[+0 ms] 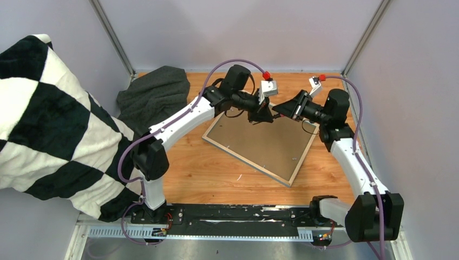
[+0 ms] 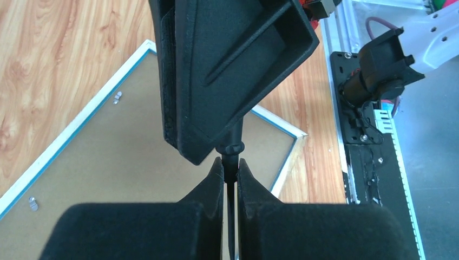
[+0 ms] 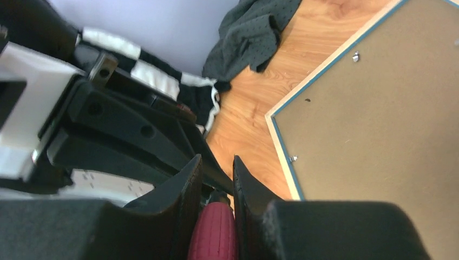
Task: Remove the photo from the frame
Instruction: Adjust the screwdriver.
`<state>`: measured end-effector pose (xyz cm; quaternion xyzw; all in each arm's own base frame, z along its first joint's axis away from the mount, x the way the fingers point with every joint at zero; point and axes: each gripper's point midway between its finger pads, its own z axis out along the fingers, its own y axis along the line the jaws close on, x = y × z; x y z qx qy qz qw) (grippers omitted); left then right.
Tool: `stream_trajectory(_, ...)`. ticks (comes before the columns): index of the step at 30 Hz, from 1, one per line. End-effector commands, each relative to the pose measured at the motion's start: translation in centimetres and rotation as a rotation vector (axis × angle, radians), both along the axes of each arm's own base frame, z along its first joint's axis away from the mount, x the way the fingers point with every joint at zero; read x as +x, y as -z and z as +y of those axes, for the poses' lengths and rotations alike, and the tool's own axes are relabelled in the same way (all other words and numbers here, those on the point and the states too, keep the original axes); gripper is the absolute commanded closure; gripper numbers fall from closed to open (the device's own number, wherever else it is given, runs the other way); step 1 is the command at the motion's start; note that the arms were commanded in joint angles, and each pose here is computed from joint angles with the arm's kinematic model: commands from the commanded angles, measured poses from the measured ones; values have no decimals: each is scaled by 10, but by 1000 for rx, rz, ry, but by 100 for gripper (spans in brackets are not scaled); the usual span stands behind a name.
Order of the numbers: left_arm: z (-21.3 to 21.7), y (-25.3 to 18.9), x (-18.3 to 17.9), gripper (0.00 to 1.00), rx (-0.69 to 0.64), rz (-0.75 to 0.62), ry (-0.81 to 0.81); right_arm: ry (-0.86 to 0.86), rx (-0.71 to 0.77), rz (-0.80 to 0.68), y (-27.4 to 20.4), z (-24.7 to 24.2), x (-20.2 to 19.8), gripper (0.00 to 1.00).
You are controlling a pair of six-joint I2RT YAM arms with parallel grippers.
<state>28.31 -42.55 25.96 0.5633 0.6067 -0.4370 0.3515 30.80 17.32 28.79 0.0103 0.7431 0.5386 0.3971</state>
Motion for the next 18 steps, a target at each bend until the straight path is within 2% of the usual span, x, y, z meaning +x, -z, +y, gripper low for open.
stream_trajectory(1,13,7,-16,100,23,47,21,-243,-137,-301,-15,11,-29,98)
stream_trajectory(2,13,7,-17,100,20,44,20,-251,-129,-295,-13,12,-32,76)
stream_trajectory(3,13,6,-17,100,19,45,19,-251,-119,-283,-11,12,-33,69)
stream_trajectory(7,14,5,-16,100,11,44,2,-261,-95,-275,-7,15,-40,61)
stream_trajectory(9,14,5,-16,100,7,44,-6,-253,-106,-289,-6,15,-41,31)
stream_trajectory(10,15,5,-17,100,6,43,-6,-264,-114,-309,-7,15,-44,22)
stream_trajectory(12,16,5,-19,100,6,41,-3,-294,-144,-355,-8,15,-48,15)
stream_trajectory(18,19,5,-27,100,-4,66,16,-417,-235,-488,4,15,-62,14)
